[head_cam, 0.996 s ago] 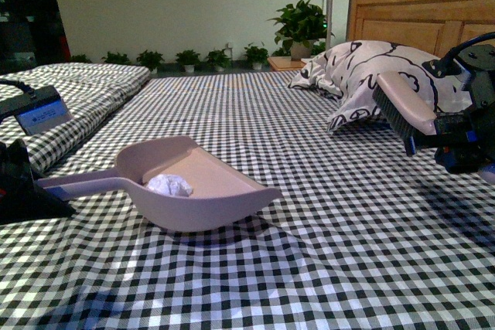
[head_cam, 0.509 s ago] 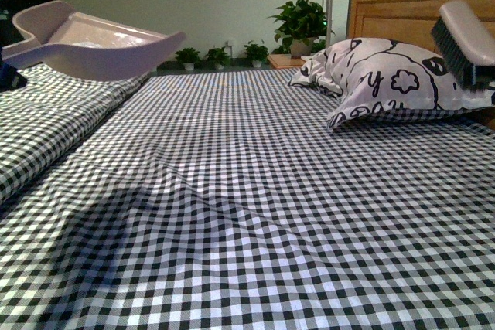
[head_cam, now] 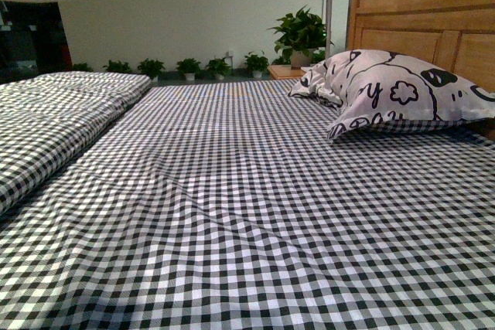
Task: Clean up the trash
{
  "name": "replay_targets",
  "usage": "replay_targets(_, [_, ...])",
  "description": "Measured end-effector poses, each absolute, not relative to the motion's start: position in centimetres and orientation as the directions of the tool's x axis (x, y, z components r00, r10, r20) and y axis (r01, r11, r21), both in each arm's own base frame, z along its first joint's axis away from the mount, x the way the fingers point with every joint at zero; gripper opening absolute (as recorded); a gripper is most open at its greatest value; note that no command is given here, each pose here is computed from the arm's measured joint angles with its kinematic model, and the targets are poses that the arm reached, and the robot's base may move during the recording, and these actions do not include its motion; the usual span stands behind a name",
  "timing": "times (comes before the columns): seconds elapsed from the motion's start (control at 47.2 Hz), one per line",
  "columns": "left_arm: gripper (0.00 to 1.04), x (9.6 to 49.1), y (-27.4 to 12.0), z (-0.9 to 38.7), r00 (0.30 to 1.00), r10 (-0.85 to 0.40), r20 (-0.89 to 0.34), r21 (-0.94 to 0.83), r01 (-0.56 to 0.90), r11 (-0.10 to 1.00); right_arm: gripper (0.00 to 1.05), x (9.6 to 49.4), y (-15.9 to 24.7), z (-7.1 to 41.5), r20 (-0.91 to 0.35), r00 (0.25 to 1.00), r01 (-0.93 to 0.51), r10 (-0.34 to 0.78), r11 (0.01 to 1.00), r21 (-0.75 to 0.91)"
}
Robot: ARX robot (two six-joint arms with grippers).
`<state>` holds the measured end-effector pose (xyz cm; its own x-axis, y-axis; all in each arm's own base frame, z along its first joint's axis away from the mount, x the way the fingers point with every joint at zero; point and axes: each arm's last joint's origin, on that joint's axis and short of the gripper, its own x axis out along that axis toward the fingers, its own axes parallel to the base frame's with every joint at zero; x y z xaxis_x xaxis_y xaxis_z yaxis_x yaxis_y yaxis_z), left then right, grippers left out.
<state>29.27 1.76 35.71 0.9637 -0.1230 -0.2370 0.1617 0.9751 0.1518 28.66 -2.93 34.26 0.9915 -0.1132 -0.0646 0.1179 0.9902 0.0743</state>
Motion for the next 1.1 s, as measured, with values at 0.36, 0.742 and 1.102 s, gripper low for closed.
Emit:
replay_targets(0.36, [0.27, 19.1, 0.7, 38.5, 0.969, -0.148, -0.197, 0.109, 0.172, 0.979, 0.20, 19.6, -3.1, 39.8, 0.155, 0.987, 0.032, -0.047, 0.995, 0.099])
replay_targets(0.742, [0.27, 13.5, 0.3, 36.8, 0.966, -0.152, -0.209, 0.084, 0.172, 0.981, 0.20, 13.6, -2.3, 40.4, 0.225, 0.974, -0.021, -0.009, 0.991, 0.130])
replay_targets(1.102, [0.27, 13.0, 0.2, 37.0, 0.970, -0.158, -0.183, 0.068, 0.173, 0.983, 0.20, 13.4, -1.8, 40.3, 0.216, 0.976, -0.026, -0.006, 0.989, 0.148])
